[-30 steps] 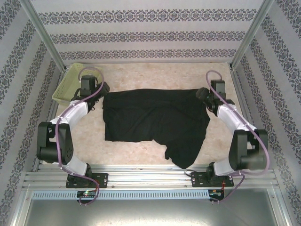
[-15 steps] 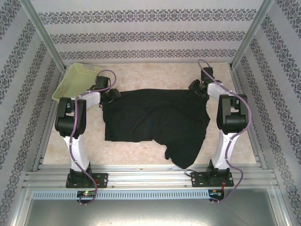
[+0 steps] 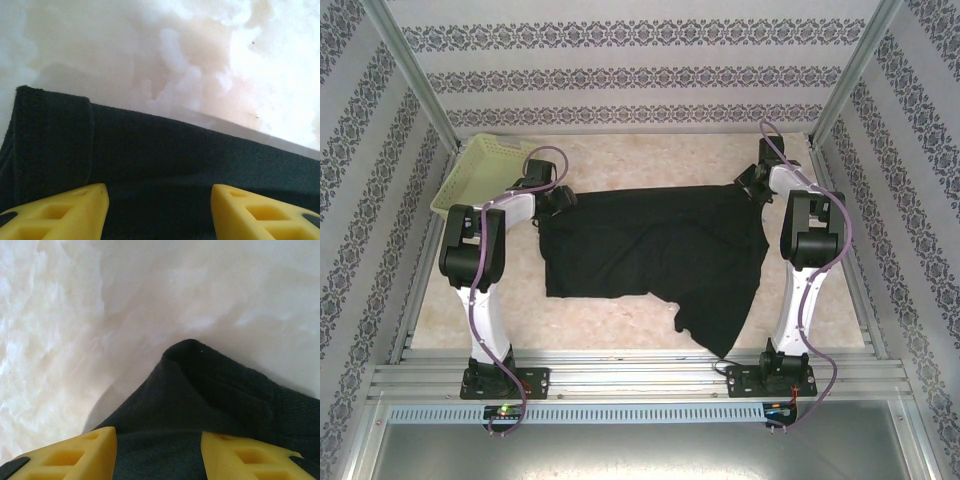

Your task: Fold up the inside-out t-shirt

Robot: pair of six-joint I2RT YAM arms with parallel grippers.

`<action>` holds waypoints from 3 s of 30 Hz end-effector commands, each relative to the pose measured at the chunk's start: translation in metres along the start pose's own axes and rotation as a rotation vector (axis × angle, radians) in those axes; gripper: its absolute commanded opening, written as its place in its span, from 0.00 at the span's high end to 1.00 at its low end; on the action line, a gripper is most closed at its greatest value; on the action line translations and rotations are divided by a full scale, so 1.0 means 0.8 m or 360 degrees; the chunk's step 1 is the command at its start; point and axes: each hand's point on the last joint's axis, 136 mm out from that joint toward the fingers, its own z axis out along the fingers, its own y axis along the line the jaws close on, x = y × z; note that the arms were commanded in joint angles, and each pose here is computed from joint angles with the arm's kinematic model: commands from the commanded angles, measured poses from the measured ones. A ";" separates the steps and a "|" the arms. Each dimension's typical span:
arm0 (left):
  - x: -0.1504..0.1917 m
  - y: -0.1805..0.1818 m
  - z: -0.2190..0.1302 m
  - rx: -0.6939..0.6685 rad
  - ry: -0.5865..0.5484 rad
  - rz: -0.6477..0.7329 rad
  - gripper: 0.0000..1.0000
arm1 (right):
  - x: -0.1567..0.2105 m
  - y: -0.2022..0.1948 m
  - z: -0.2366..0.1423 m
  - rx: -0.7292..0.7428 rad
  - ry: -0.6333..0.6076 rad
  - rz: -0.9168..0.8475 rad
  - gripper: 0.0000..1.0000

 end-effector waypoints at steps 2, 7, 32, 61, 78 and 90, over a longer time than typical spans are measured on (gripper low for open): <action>0.008 0.026 0.022 -0.0167 0.0053 -0.0020 0.41 | -0.029 -0.038 0.019 0.0149 -0.0027 0.0096 0.51; -0.010 0.021 0.029 -0.0184 0.0011 -0.0032 0.40 | -0.054 -0.035 0.024 0.0129 -0.0038 0.0141 0.52; 0.115 0.036 -0.170 -0.0497 -0.0012 0.0339 0.19 | 0.175 -0.009 -0.151 -0.0208 0.0097 -0.0667 0.39; 0.250 0.099 -0.158 -0.0553 0.0332 0.0378 0.54 | 0.275 -0.074 -0.087 -0.0065 0.0309 -0.0429 0.41; 0.231 0.152 -0.184 -0.0697 0.0132 0.0086 0.66 | 0.265 -0.075 -0.087 0.0001 0.0270 -0.0324 0.46; 0.230 0.167 -0.189 -0.0709 0.0108 -0.0020 0.70 | 0.230 -0.097 -0.106 0.0029 0.0191 -0.0295 0.45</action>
